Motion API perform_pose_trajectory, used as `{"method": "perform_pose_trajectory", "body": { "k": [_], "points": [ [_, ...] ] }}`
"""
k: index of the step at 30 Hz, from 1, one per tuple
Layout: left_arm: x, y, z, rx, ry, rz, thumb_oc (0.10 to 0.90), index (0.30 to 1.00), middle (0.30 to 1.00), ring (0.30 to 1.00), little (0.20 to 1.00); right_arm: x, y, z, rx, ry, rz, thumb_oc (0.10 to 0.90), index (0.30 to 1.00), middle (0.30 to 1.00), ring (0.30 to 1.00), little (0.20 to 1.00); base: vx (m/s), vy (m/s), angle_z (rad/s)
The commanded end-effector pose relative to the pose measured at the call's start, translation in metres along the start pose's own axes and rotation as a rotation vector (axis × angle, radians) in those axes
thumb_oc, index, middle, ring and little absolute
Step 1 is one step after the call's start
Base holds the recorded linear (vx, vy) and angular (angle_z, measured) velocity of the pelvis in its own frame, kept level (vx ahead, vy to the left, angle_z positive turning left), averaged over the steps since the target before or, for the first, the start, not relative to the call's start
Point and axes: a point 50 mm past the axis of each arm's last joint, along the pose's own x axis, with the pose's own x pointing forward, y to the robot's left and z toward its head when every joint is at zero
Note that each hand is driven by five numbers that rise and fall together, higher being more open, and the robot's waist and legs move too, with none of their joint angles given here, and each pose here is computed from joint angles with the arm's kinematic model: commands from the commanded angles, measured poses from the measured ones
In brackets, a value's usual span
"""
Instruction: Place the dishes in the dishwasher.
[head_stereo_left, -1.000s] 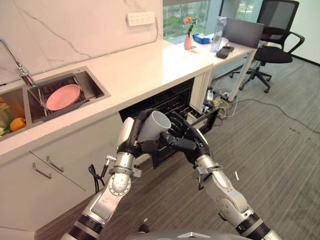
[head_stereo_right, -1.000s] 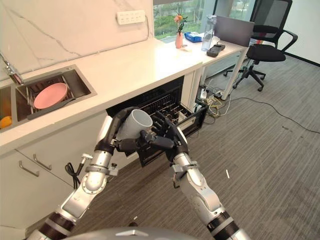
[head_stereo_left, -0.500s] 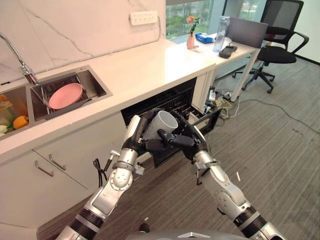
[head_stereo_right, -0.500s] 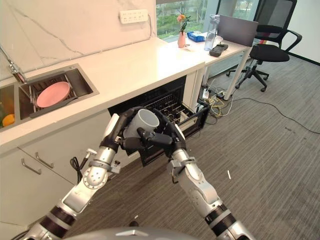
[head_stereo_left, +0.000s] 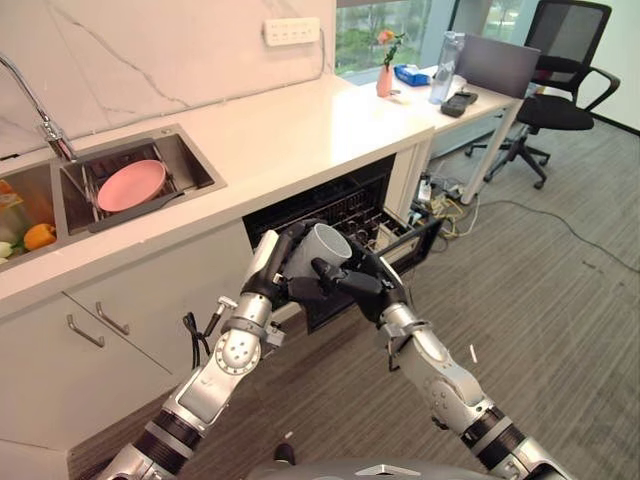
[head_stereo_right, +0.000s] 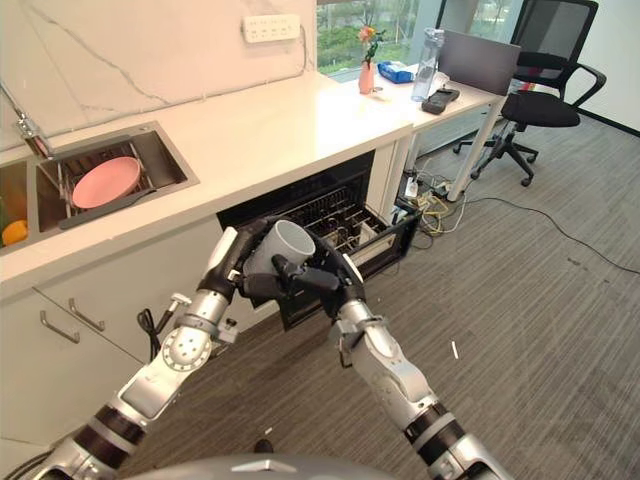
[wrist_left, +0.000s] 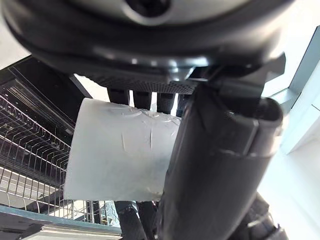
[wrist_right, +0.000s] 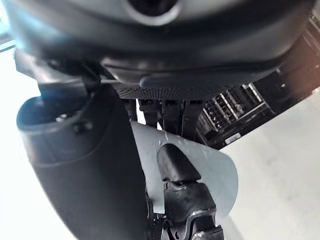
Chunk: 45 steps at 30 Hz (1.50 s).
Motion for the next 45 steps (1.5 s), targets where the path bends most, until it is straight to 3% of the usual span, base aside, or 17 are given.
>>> {"method": "perform_pose_trajectory", "body": {
  "k": [1,10,11,12,13,21,22,32,34,39,41,45],
  "points": [
    [0.009,-0.036,0.087,-0.131,-0.459,-0.243,0.4,0.3,0.3,0.3,0.3,0.04,0.047,0.066,0.042,-0.259,0.145,0.4,0.3,0.3,0.3,0.3,0.0,0.0,0.0],
    [0.009,-0.031,0.082,-0.094,-0.441,-0.206,0.4,0.3,0.3,0.3,0.3,0.034,0.038,0.073,0.076,-0.325,0.085,0.4,0.3,0.3,0.3,0.3,0.0,0.0,0.0],
    [0.009,-0.03,0.08,-0.088,-0.433,-0.194,0.416,0.324,0.324,0.324,0.324,0.032,0.036,0.076,0.082,-0.342,0.076,0.4,0.3,0.3,0.3,0.3,0.0,0.0,0.0],
    [0.009,-0.029,0.078,-0.084,-0.425,-0.185,0.576,0.564,0.564,0.564,0.564,0.031,0.035,0.077,0.087,-0.354,0.069,0.4,0.3,0.3,0.3,0.3,0.0,0.0,0.0],
    [0.009,-0.028,0.075,-0.08,-0.415,-0.175,0.8,0.9,0.9,0.9,0.9,0.03,0.033,0.078,0.093,-0.364,0.06,0.4,0.3,0.3,0.3,0.3,0.0,0.0,0.0],
    [0.009,-0.013,0.061,-0.045,-0.353,-0.086,0.8,0.9,0.9,0.9,0.9,0.022,0.02,0.085,0.177,-0.427,-0.008,0.4,0.3,0.3,0.3,0.3,0.0,0.0,0.0],
    [0.007,-0.003,0.051,-0.049,-0.309,-0.021,0.8,0.9,0.9,0.9,0.9,0.018,0.012,0.089,0.236,-0.456,-0.044,0.4,0.3,0.3,0.3,0.3,0.0,0.0,0.0],
    [-0.002,0.03,0.026,-0.064,-0.192,0.167,0.8,0.9,0.9,0.9,0.9,0.012,-0.015,0.11,0.238,-0.554,-0.164,0.4,0.3,0.3,0.3,0.3,0.01,0.003,0.03],
    [-0.011,0.049,0.009,-0.037,-0.117,0.251,0.8,0.9,0.9,0.9,0.9,0.008,-0.038,0.124,0.121,-0.587,-0.265,0.4,0.3,0.3,0.3,0.3,0.02,-0.005,0.08],
    [-0.017,0.06,-0.002,-0.015,-0.063,0.272,0.8,0.9,0.9,0.9,0.9,0.009,-0.064,0.141,-0.085,-0.567,-0.364,0.4,0.3,0.3,0.3,0.3,-0.02,-0.01,0.17],
    [-0.023,0.068,-0.016,0.022,0.003,0.27,0.8,0.9,0.9,0.9,0.9,0.009,-0.087,0.171,-0.321,-0.554,-0.447,0.4,0.3,0.3,0.3,0.3,-0.04,-0.007,0.22],
    [-0.033,0.071,-0.032,0.031,0.081,0.263,0.8,0.9,0.9,0.9,0.9,0.01,-0.102,0.201,-0.437,-0.56,-0.515,0.4,0.3,0.3,0.3,0.3,-0.06,0.0,0.26]
  ]
}}
